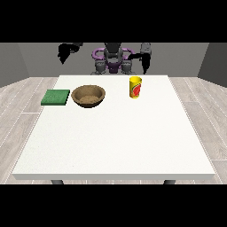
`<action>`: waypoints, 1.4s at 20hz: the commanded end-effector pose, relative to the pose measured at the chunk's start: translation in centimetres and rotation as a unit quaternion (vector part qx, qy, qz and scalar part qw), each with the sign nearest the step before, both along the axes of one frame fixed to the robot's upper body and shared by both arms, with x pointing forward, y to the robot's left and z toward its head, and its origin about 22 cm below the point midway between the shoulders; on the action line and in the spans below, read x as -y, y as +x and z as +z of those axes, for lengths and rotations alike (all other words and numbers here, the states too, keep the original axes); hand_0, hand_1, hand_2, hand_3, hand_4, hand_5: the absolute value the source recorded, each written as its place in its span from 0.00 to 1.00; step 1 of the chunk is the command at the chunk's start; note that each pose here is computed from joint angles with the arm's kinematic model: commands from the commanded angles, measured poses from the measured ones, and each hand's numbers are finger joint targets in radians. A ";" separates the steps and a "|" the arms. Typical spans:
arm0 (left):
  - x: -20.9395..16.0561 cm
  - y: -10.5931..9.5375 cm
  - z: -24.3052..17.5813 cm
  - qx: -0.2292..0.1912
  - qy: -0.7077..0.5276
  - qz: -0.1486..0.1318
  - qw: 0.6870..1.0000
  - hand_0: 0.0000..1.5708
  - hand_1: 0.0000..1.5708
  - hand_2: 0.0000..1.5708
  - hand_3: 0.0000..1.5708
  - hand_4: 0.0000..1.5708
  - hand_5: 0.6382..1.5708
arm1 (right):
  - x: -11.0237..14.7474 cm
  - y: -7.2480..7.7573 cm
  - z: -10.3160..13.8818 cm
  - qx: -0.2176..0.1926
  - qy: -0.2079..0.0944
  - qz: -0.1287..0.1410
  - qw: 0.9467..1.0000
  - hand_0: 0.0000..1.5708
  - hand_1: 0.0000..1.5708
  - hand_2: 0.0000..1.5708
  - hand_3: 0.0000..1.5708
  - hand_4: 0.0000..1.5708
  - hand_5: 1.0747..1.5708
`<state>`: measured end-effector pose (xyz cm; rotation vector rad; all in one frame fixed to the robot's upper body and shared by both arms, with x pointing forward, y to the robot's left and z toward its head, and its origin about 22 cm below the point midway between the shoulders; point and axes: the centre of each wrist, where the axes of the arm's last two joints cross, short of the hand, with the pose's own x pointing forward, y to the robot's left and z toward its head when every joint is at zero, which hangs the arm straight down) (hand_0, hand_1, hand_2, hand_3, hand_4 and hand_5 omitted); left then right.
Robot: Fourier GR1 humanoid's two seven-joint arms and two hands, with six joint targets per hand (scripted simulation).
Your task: Pick the cup and pour the ball into the bowl, then pick the bowl and place it on the pad
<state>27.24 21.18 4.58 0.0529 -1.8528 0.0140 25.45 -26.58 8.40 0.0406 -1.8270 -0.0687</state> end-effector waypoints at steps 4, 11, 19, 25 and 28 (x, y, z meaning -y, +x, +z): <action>-2.0 0.8 -6.6 -0.014 0.016 0.004 1.000 0.00 0.00 0.00 0.00 0.12 0.89 | 2.8 0.4 0.6 0.009 -0.005 0.014 1.000 0.00 0.00 0.00 0.00 0.43 0.98; -1.5 3.1 -8.9 -0.029 0.025 -0.004 0.999 0.00 0.00 0.00 0.00 0.09 0.85 | 6.5 1.7 -0.9 -0.007 -0.003 0.003 1.000 0.00 0.00 0.00 0.00 0.43 0.98; -3.6 4.9 -11.2 -0.045 0.005 0.009 0.999 0.00 0.00 0.00 0.00 0.16 0.86 | 3.9 0.8 -3.9 -0.006 -0.014 0.014 1.000 0.00 0.00 0.00 0.00 0.43 0.98; -3.9 2.9 -14.6 -0.026 0.090 0.062 0.994 0.73 0.73 1.00 1.00 0.83 0.90 | 5.9 1.5 0.7 0.018 -0.011 0.039 0.999 0.00 0.00 0.00 0.08 0.41 0.99; -3.4 4.4 -13.9 -0.015 0.103 0.091 0.990 0.81 0.81 1.00 1.00 0.85 0.91 | 7.6 1.6 2.1 0.023 -0.011 0.042 0.999 0.00 0.00 0.00 0.05 0.41 0.99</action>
